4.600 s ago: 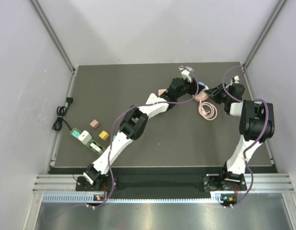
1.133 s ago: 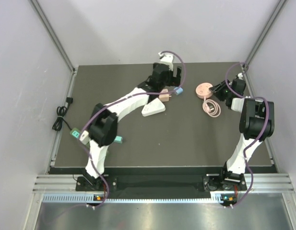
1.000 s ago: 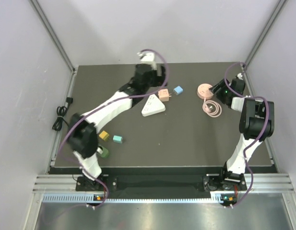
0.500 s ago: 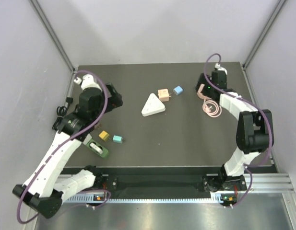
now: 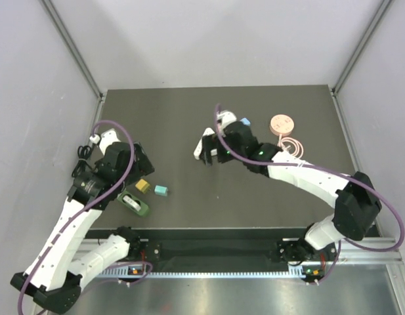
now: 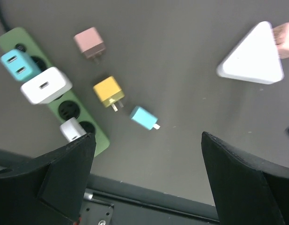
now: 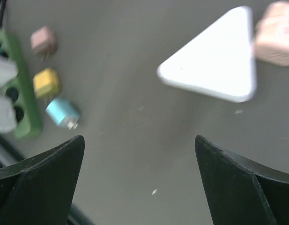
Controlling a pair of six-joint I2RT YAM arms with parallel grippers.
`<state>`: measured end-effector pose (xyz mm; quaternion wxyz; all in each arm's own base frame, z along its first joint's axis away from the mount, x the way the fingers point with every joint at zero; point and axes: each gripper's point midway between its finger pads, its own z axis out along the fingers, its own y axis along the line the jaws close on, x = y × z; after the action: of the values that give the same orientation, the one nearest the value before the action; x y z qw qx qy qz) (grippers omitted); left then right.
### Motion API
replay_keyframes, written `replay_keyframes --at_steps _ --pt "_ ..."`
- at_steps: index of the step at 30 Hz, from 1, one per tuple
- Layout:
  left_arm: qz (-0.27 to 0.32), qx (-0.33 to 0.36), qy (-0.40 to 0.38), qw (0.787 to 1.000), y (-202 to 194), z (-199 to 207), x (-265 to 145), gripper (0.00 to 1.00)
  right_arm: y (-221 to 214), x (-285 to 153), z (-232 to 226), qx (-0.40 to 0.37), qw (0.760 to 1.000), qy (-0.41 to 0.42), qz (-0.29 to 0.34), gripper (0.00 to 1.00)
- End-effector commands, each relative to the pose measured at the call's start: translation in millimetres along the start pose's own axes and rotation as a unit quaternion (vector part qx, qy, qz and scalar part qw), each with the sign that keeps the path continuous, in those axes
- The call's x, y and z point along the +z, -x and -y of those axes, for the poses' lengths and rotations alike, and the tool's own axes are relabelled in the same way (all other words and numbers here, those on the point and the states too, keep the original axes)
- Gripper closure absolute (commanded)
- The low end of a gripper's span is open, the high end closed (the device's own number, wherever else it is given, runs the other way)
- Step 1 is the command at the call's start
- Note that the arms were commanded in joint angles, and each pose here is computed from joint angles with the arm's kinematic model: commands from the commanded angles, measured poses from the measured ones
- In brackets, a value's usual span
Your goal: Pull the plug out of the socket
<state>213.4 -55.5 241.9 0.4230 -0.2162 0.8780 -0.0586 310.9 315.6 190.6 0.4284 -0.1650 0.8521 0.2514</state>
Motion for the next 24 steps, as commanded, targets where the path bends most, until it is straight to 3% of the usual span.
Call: replay_keyframes --at_steps 1,6,11,16,21,24 --pt "-0.018 0.006 0.061 0.998 -2.1 -14.6 3.7 0.01 -21.6 -2.0 -51.9 -0.05 0.997 0.048 -0.035 0.0" --pt "-0.04 0.025 0.134 0.99 3.1 -33.6 20.9 0.01 -58.2 -4.1 -113.0 -0.119 0.985 0.103 -0.069 0.0" --pt "-0.067 -0.026 0.153 0.986 18.4 -61.9 43.8 0.02 -73.5 -5.0 -141.1 -0.117 0.974 0.17 -0.091 0.0" --pt "-0.124 -0.076 0.209 0.967 0.0 -102.1 60.0 0.02 -74.3 -2.8 -159.6 -0.148 0.965 0.198 -0.091 0.0" --pt "-0.087 -0.129 0.244 0.957 7.5 -129.3 53.1 0.02 -73.4 12.4 -192.8 -0.15 0.957 0.236 -0.08 0.02" --pt "-0.072 -0.136 0.277 0.949 8.5 -148.4 48.5 0.02 -74.5 29.1 -216.1 -0.158 0.958 0.231 -0.067 0.11"
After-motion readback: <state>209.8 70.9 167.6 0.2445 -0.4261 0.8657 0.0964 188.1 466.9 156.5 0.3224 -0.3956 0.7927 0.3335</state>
